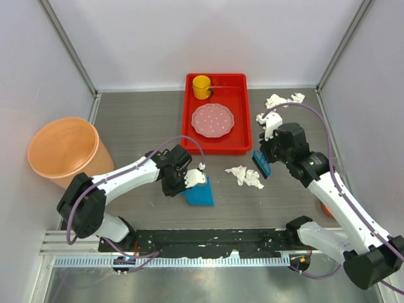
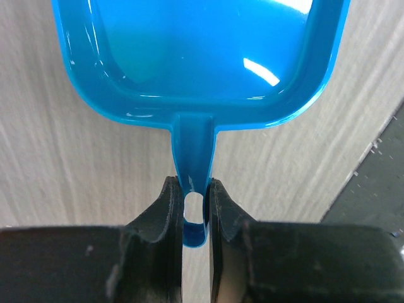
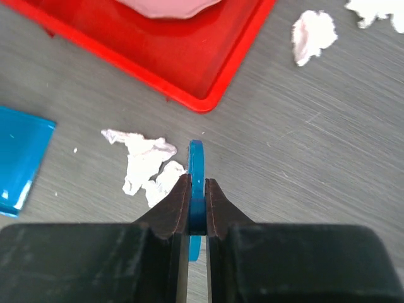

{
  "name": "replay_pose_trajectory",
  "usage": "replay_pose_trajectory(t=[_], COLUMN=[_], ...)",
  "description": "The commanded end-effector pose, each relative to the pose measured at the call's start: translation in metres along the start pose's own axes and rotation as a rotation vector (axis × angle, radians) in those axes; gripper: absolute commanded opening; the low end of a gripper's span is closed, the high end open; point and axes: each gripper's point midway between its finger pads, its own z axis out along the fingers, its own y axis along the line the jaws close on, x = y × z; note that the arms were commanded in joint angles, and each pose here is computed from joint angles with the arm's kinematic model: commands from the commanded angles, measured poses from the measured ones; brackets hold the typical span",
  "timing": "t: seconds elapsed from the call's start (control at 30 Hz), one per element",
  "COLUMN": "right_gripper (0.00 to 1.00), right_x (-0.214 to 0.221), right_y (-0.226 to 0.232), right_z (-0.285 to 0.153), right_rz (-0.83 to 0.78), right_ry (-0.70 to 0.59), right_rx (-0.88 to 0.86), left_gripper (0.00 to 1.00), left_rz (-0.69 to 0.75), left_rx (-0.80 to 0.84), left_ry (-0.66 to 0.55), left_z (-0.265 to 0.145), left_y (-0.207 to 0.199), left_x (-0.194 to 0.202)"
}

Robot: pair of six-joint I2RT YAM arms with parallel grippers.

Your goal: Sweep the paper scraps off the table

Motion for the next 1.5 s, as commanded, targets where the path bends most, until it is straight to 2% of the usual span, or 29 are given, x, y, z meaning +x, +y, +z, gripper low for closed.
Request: replay_pose_trajectory(t=[0.0,0.17,0.4,0.53,0.63,0.87,1.13,1.3,1.47], right_gripper=[0.01,0.01,0.01,0.01,0.01,0.01,0.01,0.01,0.01], right_x=[-0.011,0.001,0.032,0.044,0.043,0.024,-0.01,-0.005,-0.019], right_y=[-0.034,-0.052,-0.053,-0.045,-0.028,0.005,0.031,0.032,0.003], right_z=[-0.023,-0.023,-0.002,0.01,0.021,0.031,0.012,0.005,-0.031], right_rz=[0.216,0.392,0.443,0.466,0.516,0.614,0.608,0.606,0.541], right_ry=[-0.019,-0.016,0.013,0.026,0.011,-0.054,-0.177,-0.156,-0.194], right_rx=[0.24,0.398,0.453,0.421,0.333,0.182,0.066,0.061,0.186], left_gripper=[0.0,0.0,0.0,0.0,0.0,0.0,0.0,0.0,0.0], left_rz=[0.066,0.095,0.119,0.143,0.188,0.256,0.236,0.212,0.169], left_rx=[-0.13,-0.251,-0.294,-0.295,-0.253,-0.223,-0.229,-0.236,-0.232], left_ry=[-0.038,0.017,0.051,0.039,0.014,0.01,-0.047,-0.092,-0.205], left_z=[0.002,0.017,0.029,0.032,0.036,0.049,0.057,0.056,0.05], left_y=[0.034,0.068,0.094,0.1,0.09,0.077,0.078,0.078,0.069], left_x=[-0.04,-0.056,-0.075,-0.088,-0.096,-0.115,-0.147,-0.155,-0.162])
